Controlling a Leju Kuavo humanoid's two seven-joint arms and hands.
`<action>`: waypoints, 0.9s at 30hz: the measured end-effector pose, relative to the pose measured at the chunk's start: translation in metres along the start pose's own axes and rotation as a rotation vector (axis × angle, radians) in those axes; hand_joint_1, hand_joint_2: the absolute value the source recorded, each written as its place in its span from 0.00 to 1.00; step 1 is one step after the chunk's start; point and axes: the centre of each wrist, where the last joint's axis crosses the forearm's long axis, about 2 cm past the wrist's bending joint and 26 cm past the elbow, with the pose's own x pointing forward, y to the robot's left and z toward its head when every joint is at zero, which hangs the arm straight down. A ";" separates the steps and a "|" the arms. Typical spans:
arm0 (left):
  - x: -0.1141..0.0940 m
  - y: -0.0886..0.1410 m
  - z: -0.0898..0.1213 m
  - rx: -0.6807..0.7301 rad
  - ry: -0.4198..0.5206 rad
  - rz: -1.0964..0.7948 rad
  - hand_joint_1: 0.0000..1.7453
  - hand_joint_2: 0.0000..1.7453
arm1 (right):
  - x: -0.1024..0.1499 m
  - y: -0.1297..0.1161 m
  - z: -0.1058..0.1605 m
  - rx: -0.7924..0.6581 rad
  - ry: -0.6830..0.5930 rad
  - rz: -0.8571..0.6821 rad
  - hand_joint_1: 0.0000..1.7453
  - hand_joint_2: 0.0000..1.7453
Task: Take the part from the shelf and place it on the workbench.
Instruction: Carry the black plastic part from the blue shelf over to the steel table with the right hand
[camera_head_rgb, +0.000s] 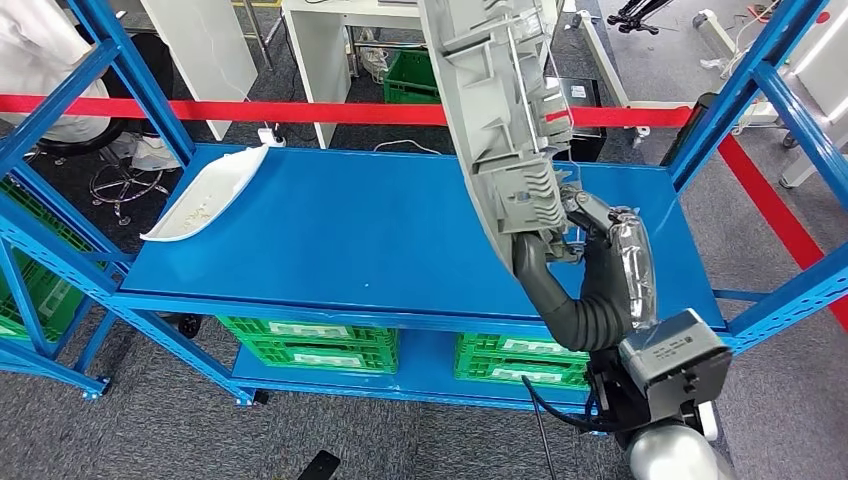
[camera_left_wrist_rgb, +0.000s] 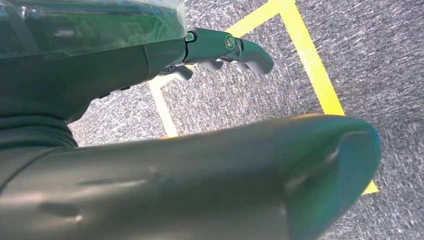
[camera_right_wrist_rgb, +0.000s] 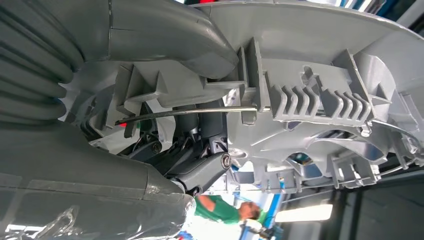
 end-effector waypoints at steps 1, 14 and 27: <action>0.000 0.000 0.000 0.000 0.000 0.000 0.00 1.00 | 0.002 0.001 0.000 0.007 -0.013 -0.007 1.00 1.00; -0.002 0.001 0.000 0.000 -0.008 -0.016 0.00 1.00 | 0.026 0.014 0.002 0.094 -0.154 -0.139 1.00 1.00; -0.002 0.002 0.000 0.009 -0.009 -0.020 0.00 1.00 | 0.035 0.024 0.006 0.145 -0.202 -0.191 1.00 1.00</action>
